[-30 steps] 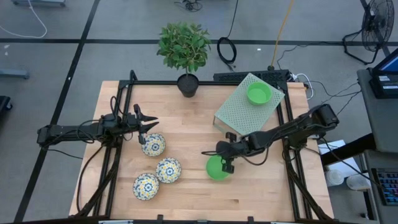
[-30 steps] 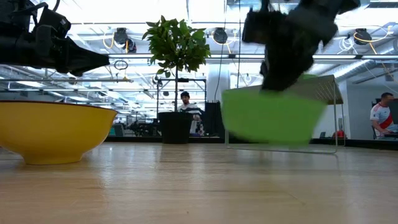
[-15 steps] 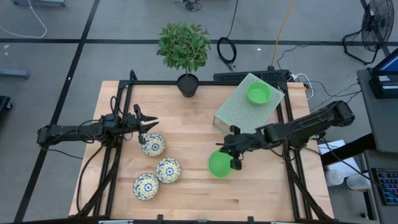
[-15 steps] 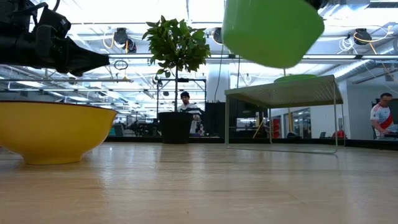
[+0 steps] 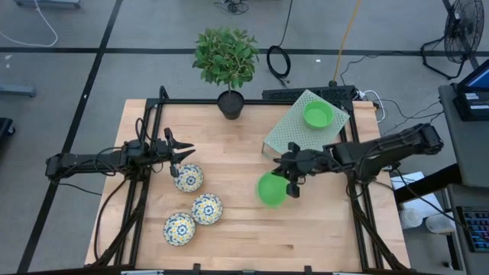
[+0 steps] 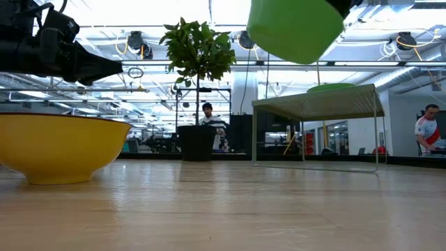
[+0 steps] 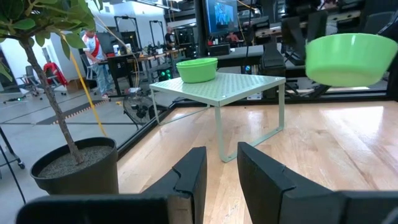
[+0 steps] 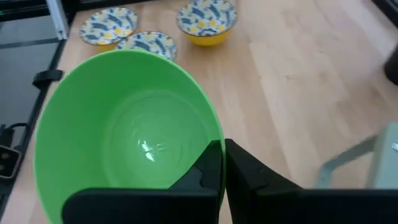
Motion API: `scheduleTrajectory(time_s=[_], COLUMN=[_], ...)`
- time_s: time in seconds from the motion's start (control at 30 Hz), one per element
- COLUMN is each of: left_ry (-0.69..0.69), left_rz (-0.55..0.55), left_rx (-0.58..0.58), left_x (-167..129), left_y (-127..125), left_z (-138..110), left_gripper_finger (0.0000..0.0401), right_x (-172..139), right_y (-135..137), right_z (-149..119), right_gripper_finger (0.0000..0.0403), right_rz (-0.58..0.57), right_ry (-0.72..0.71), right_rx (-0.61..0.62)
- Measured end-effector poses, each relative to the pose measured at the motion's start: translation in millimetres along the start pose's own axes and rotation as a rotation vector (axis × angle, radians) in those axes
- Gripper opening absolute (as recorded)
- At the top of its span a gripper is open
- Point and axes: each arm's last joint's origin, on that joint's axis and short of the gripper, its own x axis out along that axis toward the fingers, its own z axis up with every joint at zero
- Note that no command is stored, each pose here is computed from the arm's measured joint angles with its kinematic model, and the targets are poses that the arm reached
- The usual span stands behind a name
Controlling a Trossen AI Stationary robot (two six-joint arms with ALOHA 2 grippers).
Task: Pick & Place Mini bowls
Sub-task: Stack the green bowl on the green bowls on the shelf
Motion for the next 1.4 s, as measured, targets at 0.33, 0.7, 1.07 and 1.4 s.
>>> scheduleTrajectory(time_s=[0.33, 0.7, 1.07, 1.4], left_ry=[0.0, 0.0, 0.0, 0.0], left_rz=[0.0, 0.0, 0.0, 0.0], left_rx=[0.0, 0.0, 0.0, 0.0], left_x=[0, 0, 0, 0], left_y=[0, 0, 0, 0], left_z=[0, 0, 0, 0], left_gripper_finger=[0.0093, 0.0093, 0.0093, 0.0093], right_x=[-6, -28, -52, -61], right_y=[-24, -49, -68, -84], right_z=[8, 12, 17, 18], right_gripper_finger=[0.0, 0.0, 0.0, 0.0], right_rz=[-0.069, -0.144, -0.202, -0.434], right_ry=[-0.035, -0.072, -0.158, -0.208], right_rx=[0.041, 0.097, 0.149, 0.171])
